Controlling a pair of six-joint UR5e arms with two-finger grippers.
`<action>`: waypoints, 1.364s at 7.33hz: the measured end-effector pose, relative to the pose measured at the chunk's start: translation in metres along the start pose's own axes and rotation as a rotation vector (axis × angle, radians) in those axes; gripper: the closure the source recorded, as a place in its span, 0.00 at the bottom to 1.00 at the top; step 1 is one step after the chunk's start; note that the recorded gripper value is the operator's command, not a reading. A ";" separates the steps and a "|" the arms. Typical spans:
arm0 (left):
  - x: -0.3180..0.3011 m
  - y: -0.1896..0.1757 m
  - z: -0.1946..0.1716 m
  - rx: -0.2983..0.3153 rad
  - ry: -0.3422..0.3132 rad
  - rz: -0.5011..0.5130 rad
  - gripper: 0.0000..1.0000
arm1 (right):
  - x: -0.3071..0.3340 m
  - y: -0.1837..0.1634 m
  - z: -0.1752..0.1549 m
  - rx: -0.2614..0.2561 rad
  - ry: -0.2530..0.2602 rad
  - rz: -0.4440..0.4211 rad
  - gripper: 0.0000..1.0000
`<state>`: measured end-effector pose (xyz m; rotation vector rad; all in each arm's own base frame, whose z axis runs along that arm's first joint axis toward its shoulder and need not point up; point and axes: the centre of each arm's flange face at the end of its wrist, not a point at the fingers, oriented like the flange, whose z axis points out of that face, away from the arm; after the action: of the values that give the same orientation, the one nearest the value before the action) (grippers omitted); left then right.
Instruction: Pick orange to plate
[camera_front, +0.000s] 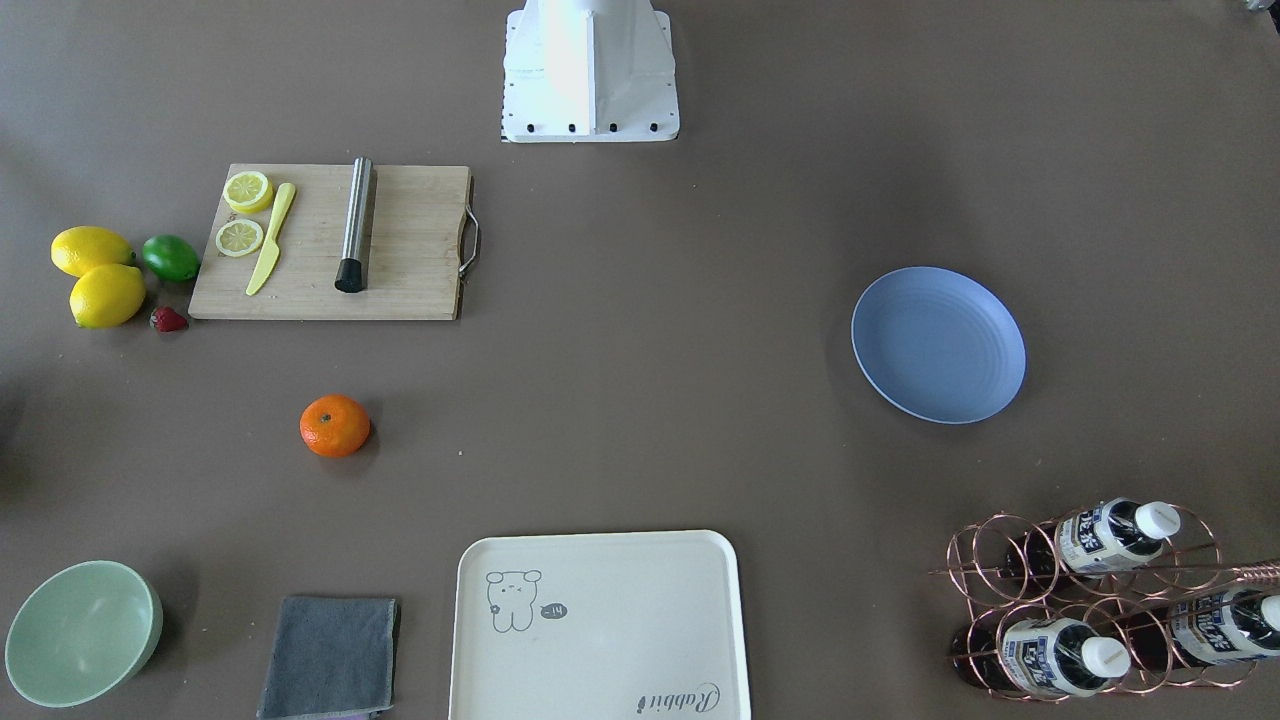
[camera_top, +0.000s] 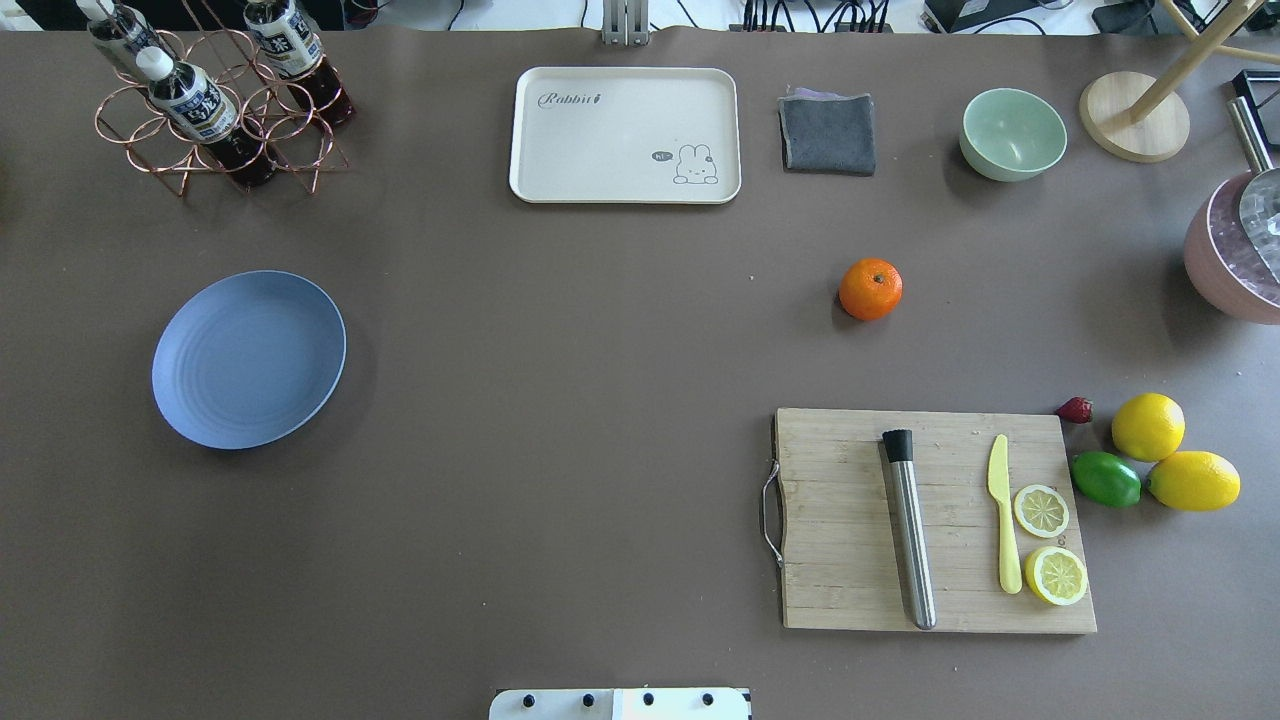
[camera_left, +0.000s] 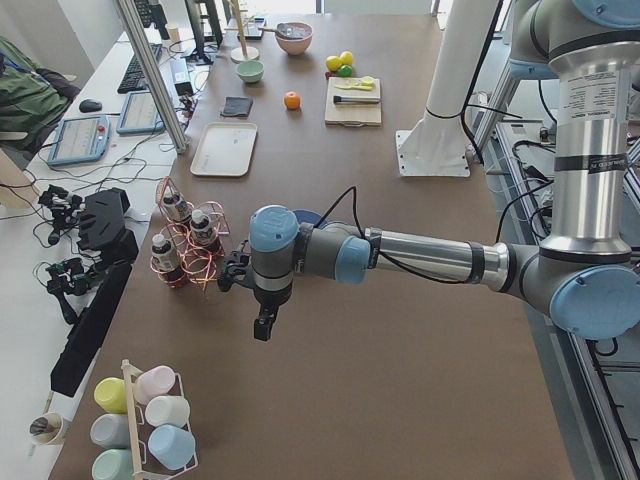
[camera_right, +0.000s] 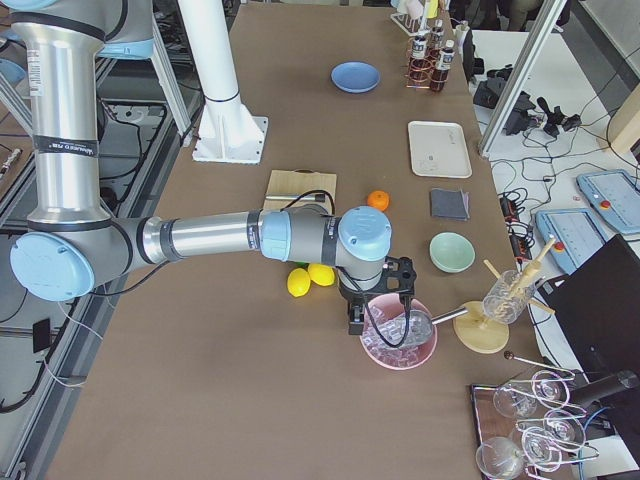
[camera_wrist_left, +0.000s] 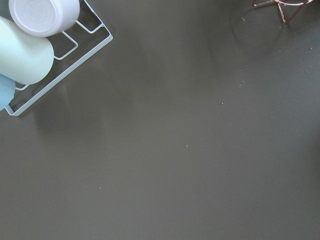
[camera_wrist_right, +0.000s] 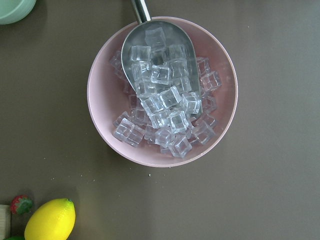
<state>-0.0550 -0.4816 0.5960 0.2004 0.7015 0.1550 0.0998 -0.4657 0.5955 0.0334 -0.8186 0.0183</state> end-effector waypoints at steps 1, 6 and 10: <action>0.001 0.000 -0.001 0.002 0.000 0.001 0.02 | -0.001 0.000 0.001 -0.002 -0.001 -0.002 0.00; 0.015 -0.016 -0.007 0.030 0.019 0.041 0.02 | -0.019 -0.016 -0.002 0.004 -0.002 -0.009 0.00; 0.078 -0.050 0.011 0.151 0.071 0.285 0.02 | -0.066 -0.041 0.007 0.046 -0.012 -0.001 0.00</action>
<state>0.0147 -0.5148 0.5433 0.4411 0.7534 0.3833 0.0507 -0.5071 0.5515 0.0775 -0.8303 0.0359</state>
